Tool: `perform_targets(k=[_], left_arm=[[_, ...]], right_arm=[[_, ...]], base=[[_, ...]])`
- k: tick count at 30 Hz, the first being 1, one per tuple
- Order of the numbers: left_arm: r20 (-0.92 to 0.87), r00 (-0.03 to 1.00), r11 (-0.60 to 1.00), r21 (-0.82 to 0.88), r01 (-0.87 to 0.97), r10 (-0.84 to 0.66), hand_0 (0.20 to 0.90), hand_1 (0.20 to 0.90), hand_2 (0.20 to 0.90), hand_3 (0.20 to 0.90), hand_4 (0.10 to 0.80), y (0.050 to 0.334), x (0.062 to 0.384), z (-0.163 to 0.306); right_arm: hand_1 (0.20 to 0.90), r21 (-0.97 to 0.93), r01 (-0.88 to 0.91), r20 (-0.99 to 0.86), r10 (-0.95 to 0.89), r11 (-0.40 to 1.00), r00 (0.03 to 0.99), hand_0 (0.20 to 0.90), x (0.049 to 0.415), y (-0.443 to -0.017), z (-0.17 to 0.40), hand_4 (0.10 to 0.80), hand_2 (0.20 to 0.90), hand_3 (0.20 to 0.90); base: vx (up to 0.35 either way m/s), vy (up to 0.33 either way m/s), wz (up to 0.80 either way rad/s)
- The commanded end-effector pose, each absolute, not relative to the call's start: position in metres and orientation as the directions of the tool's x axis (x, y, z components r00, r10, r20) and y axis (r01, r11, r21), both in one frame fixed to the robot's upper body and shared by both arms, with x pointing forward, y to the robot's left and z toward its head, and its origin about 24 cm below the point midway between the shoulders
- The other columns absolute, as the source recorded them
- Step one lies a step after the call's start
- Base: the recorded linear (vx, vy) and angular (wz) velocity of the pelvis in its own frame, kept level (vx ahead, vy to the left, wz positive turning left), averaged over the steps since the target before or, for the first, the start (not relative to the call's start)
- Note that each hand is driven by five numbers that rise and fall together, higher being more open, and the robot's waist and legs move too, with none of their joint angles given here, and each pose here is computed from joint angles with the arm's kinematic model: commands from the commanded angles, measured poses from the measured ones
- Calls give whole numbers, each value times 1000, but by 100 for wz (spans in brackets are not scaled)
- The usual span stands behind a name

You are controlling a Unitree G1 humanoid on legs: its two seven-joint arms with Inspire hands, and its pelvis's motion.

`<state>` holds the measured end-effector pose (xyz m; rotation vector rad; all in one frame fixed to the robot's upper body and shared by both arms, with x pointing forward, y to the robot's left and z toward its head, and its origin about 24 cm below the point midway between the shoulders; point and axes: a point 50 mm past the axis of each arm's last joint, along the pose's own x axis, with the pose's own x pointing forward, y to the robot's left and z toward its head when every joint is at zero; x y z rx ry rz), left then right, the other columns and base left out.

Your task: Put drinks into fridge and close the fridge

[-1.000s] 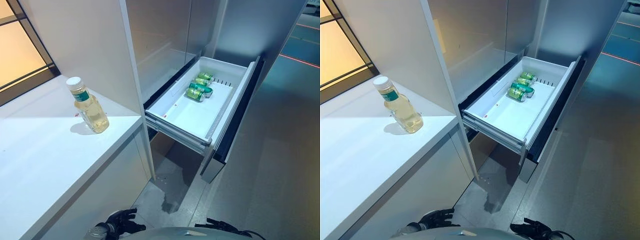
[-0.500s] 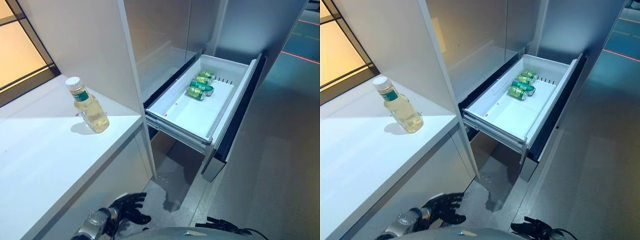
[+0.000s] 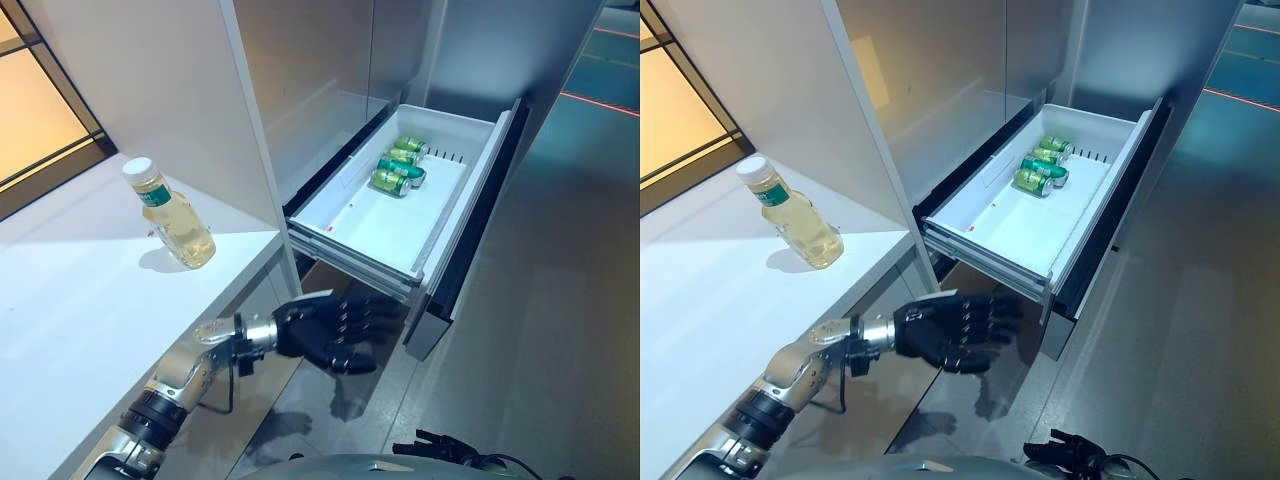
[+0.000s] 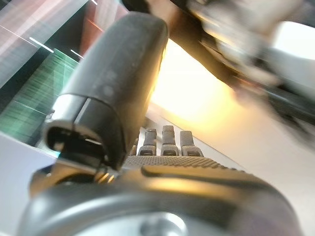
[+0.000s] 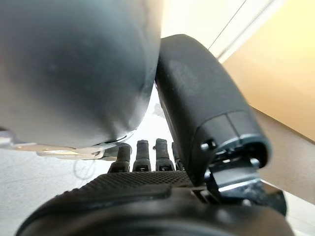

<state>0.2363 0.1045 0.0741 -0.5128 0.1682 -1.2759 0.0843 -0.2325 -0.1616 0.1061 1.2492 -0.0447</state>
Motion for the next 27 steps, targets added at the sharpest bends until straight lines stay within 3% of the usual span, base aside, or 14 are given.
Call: perform_targets(k=[1, 5, 7, 11, 14, 15, 20, 27], left_arm=[[624, 308, 229, -205, 951, -719, 900, 900, 900, 900, 800, 120, 258, 167], [778, 357, 452, -106, 885, -517, 900, 900, 900, 900, 800, 143, 258, 208], [869, 365, 701, -31, 713, -333, 900, 900, 900, 900, 800, 170, 252, 239], [926, 307, 854, 30, 520, -219, 900, 900, 900, 900, 800, 188, 240, 264], [951, 277, 955, 52, 293, -136, 900, 900, 900, 900, 800, 195, 230, 278], [957, 279, 991, 39, 131, -74, 900, 900, 900, 900, 800, 203, 229, 284], [948, 318, 984, 25, -179, 34, 900, 900, 900, 900, 800, 222, 235, 291], [881, 465, 960, 46, -276, 92, 900, 900, 900, 900, 800, 238, 251, 276]], right_arm=[[900, 46, 64, -954, 24, 997, 300, 900, 79, -231, -164, 800, 900, 900], [900, 53, 66, -956, 32, 996, 291, 900, 73, -223, -167, 800, 900, 900], [900, 57, 64, -959, 36, 996, 281, 900, 66, -218, -169, 800, 900, 900], [900, 61, 61, -962, 42, 996, 270, 900, 63, -216, -170, 800, 900, 900], [900, 60, 55, -964, 43, 997, 263, 900, 63, -214, -170, 800, 900, 900], [900, 59, 51, -964, 44, 997, 261, 900, 63, -214, -170, 800, 900, 900], [900, 63, 38, -965, 51, 997, 258, 900, 66, -211, -170, 800, 900, 900], [900, 62, 20, -964, 55, 998, 259, 900, 73, -212, -169, 800, 900, 900]], base=[[0, 0, 0], [14, -13, 2], [18, -21, 4], [2, -4, 2], [10, -2, 7], [4, -3, 5], [3, -3, 10], [9, 11, 10]])
